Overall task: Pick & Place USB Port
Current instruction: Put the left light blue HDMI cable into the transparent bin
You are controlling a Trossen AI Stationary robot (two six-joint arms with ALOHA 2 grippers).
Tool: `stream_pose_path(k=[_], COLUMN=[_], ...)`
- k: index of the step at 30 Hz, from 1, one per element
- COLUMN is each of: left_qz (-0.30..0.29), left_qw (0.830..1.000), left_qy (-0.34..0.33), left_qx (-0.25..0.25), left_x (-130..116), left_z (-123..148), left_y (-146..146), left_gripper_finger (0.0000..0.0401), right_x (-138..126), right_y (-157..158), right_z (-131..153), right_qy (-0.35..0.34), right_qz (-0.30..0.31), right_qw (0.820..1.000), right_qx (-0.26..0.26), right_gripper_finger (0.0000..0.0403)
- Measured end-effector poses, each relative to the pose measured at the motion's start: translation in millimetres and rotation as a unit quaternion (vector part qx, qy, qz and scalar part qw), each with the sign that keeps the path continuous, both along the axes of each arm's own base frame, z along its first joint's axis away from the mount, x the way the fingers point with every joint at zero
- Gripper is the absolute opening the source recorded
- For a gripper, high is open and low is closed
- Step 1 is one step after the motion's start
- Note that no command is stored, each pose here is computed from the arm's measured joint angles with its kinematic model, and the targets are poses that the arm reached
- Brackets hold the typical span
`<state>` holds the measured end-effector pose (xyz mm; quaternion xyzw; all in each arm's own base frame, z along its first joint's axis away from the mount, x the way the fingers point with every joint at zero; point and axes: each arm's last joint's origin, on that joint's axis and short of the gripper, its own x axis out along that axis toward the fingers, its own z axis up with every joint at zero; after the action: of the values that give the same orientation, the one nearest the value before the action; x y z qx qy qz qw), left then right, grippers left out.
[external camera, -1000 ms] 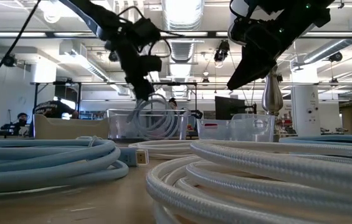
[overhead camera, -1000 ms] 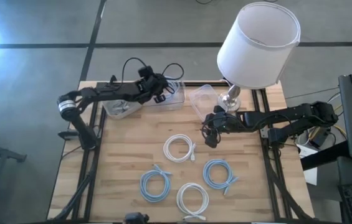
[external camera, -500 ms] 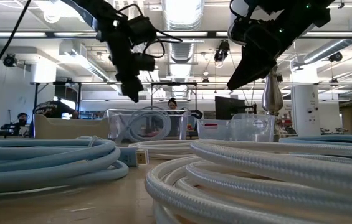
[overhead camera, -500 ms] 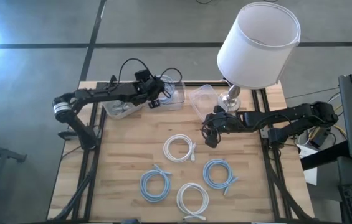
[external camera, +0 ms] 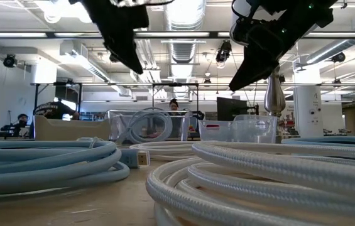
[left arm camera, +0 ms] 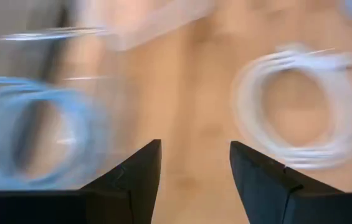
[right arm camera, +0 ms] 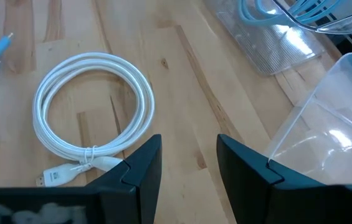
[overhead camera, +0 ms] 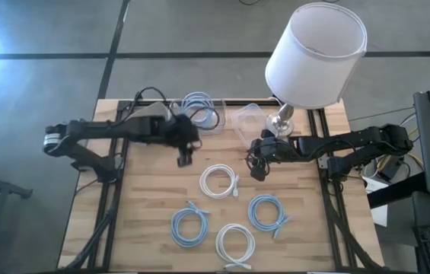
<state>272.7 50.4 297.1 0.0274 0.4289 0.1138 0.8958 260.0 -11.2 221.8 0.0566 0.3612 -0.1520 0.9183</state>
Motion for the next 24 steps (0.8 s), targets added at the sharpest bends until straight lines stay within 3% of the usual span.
stream_pose_path(k=[4,11,15,24], left_qz=[-0.043,-0.135,-0.177,-0.21], left_qw=[0.996,0.988,0.981,0.969], left_qy=[-0.012,0.005,-0.025,-0.051], left_qx=[-0.072,-0.075,-0.075,-0.123], left_x=[-4,-2,3,9], left_z=[-5,-41,-59,-110], left_y=[-28,-78,-102,-137], left_gripper_finger=[0.0187,0.0181,0.0181,0.0181], right_x=[0,0,0,0], right_y=[0,0,0,0], right_z=[0,0,-1,-1], right_qy=[0.001,0.001,0.001,0.002], right_qz=[0.001,0.001,0.001,0.002], right_qw=[1.0,1.0,1.0,1.0], right_qx=[-0.001,-0.001,-0.001,-0.002], right_gripper_finger=[0.015,0.015,0.015,0.015])
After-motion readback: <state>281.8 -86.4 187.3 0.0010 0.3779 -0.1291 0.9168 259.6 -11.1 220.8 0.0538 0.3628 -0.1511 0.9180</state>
